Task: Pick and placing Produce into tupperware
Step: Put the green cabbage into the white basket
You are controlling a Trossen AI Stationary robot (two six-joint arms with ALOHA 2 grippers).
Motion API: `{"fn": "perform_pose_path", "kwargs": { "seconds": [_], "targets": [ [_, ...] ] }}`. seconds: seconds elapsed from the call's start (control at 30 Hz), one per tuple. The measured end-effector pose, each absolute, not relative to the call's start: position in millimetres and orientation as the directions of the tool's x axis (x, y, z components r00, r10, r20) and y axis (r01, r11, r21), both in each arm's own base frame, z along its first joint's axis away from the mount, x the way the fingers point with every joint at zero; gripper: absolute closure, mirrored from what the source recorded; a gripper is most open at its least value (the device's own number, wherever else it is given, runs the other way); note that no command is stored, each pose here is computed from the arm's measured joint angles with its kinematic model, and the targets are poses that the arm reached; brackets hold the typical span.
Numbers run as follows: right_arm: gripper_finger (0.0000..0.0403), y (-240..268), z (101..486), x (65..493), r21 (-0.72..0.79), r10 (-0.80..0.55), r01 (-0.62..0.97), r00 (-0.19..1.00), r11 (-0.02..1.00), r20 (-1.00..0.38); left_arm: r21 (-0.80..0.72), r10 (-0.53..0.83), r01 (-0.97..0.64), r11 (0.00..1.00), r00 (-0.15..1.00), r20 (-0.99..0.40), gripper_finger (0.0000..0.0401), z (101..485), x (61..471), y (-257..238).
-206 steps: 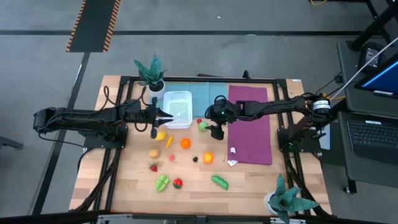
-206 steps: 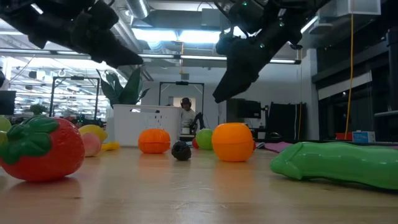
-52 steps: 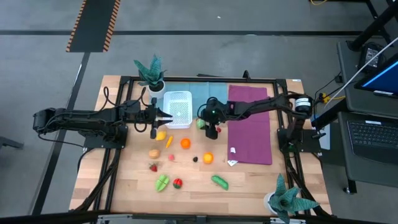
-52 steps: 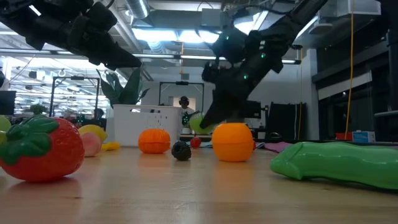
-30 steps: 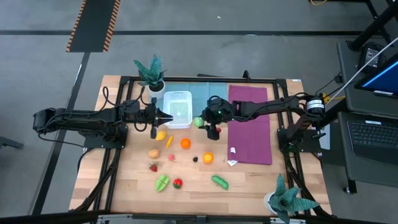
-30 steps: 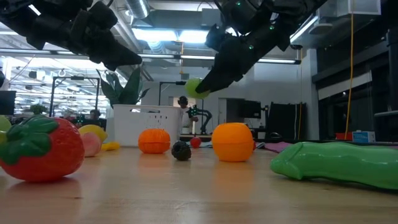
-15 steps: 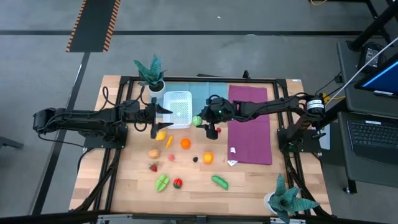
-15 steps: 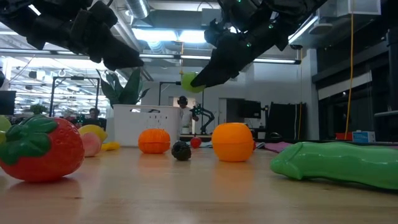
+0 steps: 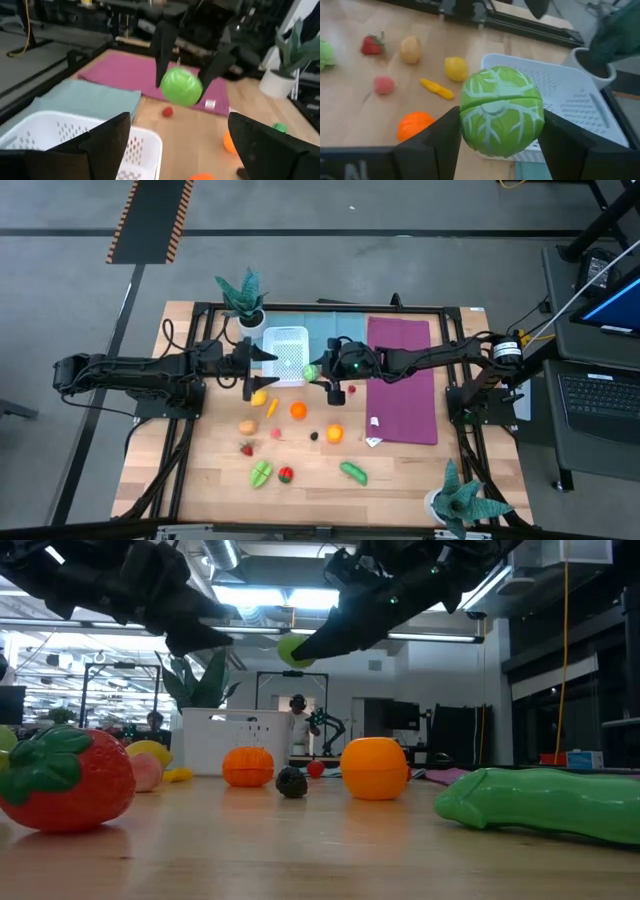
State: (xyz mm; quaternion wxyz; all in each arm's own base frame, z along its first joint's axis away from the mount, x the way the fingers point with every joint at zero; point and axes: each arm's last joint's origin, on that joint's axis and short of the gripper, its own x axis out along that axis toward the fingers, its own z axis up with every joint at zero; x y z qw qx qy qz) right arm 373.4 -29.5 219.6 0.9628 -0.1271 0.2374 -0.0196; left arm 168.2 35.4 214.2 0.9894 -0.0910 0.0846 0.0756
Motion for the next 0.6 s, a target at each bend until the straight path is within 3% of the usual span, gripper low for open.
{"fn": "perform_pose_path", "kwargs": {
  "seconds": [0.23,0.6],
  "targets": [
    [0.0178,-28.6,219.6,373.5,-0.252,-0.099,-0.021,0.887,0.968,-0.452,-0.261,0.144,-0.182,0.948,0.977,-0.159,0.0080,216.3,168.8,35.8],
    [0.0178,-24.2,207.5,387.4,-0.355,-0.089,-0.056,0.921,0.933,-0.380,-0.454,0.144,-0.241,0.858,0.961,-0.238,0.0081,199.0,184.6,39.5]
  ]
}}
